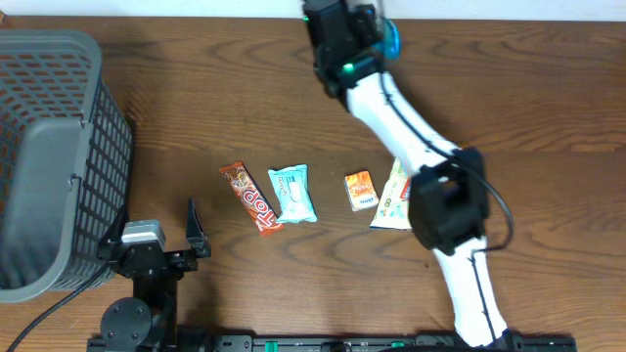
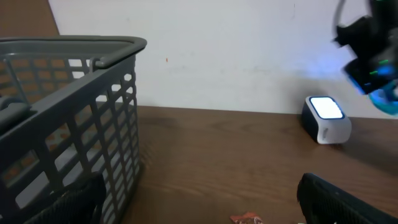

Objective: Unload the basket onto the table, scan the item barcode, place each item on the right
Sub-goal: 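Carry the teal bottle up to the white scanner face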

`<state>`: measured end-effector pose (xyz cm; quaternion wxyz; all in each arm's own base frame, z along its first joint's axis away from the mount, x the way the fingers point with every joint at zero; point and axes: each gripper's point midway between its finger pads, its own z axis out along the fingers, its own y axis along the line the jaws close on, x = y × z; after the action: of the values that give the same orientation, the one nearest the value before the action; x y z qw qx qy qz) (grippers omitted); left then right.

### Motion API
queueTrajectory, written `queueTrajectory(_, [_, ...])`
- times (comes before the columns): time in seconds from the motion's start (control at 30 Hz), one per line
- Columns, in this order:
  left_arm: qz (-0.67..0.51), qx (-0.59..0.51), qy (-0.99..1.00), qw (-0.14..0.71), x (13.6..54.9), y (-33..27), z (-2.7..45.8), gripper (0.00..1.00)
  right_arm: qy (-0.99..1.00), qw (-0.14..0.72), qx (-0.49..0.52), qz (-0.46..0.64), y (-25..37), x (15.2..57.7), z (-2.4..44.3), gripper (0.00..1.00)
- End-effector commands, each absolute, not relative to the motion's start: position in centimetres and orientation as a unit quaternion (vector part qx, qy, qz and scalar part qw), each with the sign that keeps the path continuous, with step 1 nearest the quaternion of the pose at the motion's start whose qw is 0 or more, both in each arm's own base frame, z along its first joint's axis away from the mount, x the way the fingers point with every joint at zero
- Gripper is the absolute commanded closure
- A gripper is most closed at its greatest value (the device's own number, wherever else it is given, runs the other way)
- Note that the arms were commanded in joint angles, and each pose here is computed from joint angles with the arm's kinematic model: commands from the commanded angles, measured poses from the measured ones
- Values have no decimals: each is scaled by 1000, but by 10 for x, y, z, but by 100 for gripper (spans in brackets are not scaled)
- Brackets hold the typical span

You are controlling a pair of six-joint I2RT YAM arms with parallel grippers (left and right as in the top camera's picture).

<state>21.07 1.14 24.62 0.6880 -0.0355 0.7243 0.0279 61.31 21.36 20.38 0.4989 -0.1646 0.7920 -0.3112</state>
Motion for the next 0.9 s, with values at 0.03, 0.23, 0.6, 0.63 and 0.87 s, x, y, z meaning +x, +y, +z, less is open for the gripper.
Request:
queueTrajectory(0.03, [30, -41, 725, 687, 211, 13, 246, 2, 731, 505, -185, -419, 226, 621, 234, 83])
queueTrajectory(0.23, [30, -41, 725, 687, 211, 13, 246, 2, 694, 522, -195, -456, 236, 637, 209, 85])
queueTrajectory(0.6, [30, -41, 725, 687, 211, 13, 246, 2, 679, 539, -206, -454, 247, 646, 185, 82])
queueTrajectory(0.63, [30, -41, 725, 687, 211, 13, 246, 2, 679, 539, -207, -453, 247, 646, 185, 83])
queueTrajectory(0.87, [30, -41, 725, 687, 211, 13, 246, 2, 681, 540, -214, -446, 258, 641, 181, 85])
